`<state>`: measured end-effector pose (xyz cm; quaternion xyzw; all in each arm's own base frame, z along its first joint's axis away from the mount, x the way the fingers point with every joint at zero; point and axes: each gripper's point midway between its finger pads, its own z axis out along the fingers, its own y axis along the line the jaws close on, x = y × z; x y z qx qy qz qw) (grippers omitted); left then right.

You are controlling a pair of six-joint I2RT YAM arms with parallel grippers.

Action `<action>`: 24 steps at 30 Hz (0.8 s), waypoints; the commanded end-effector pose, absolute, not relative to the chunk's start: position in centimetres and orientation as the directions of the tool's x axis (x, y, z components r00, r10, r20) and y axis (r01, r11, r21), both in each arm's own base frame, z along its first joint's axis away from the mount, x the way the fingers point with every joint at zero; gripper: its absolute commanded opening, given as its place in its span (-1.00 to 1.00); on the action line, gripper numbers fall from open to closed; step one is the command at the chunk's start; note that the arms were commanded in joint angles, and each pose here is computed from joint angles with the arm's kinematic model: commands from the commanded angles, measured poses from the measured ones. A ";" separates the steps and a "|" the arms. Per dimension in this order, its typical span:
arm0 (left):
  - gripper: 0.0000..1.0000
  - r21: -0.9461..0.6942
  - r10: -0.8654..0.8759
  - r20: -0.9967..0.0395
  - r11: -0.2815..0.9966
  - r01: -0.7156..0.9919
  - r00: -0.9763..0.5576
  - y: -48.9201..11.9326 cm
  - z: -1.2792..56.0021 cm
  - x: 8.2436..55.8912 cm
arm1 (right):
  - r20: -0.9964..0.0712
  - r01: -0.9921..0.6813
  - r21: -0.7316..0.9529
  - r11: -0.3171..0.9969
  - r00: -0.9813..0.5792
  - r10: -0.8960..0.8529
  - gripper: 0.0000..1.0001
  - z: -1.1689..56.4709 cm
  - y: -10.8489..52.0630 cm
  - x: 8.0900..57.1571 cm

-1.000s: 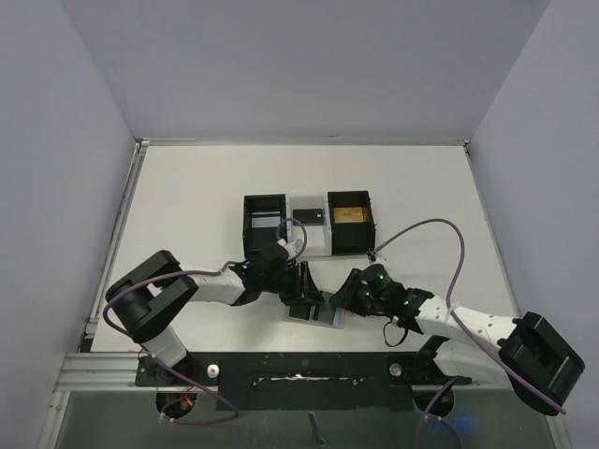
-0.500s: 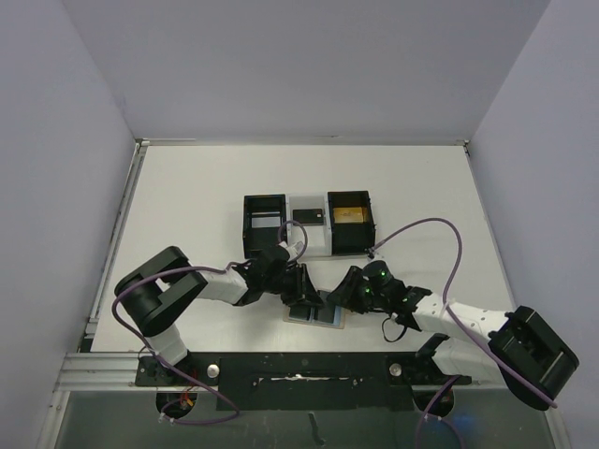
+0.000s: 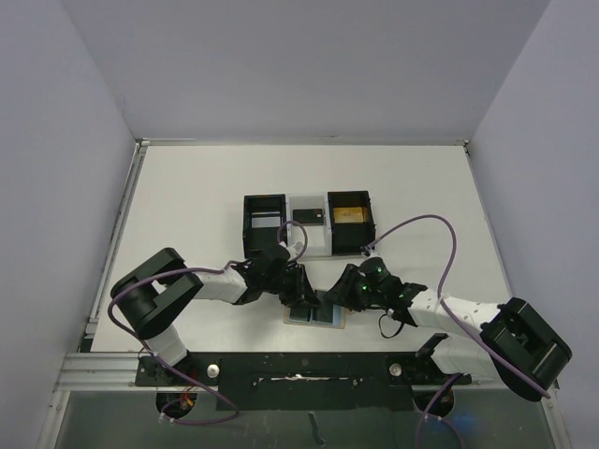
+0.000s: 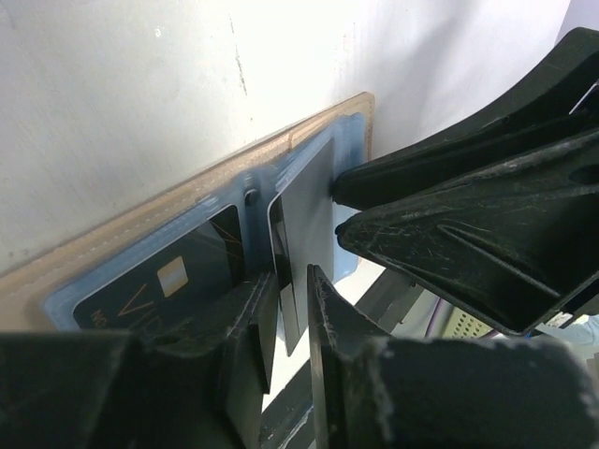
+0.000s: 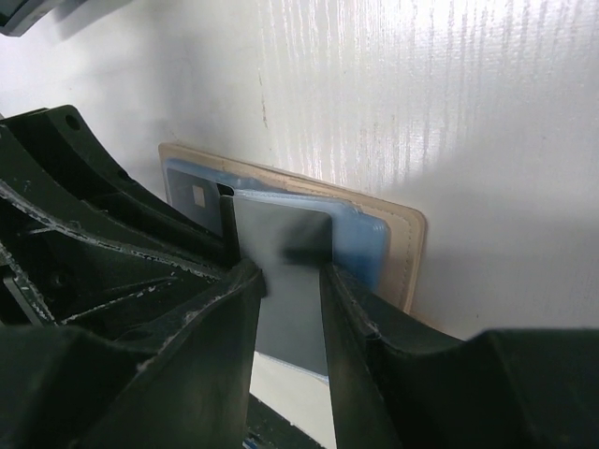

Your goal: Take the credit cards out of the card holder

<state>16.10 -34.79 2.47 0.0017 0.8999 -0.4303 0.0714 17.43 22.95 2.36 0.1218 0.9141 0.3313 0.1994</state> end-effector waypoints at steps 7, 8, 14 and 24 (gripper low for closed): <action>-0.81 -0.831 -0.064 -0.195 0.541 0.130 -0.979 -36.0 6.5 17.5 | -0.243 0.142 0.567 0.811 -0.912 0.330 -0.33 -0.1 21.6 16.4; -0.81 -0.830 -0.067 -0.194 0.543 0.127 -0.979 -35.9 6.5 17.5 | -0.242 0.145 0.563 0.814 -0.913 0.329 -0.33 -0.1 21.6 16.3; -0.83 -0.828 -0.104 -0.207 0.548 0.118 -0.973 -34.6 6.9 18.2 | -0.238 0.166 0.542 0.824 -0.910 0.341 -0.35 -0.3 21.0 16.2; -1.00 -0.841 -0.092 -0.198 0.528 0.121 -0.976 -34.2 6.9 17.9 | -0.241 0.168 0.538 0.826 -0.908 0.342 -0.35 -0.2 21.0 16.3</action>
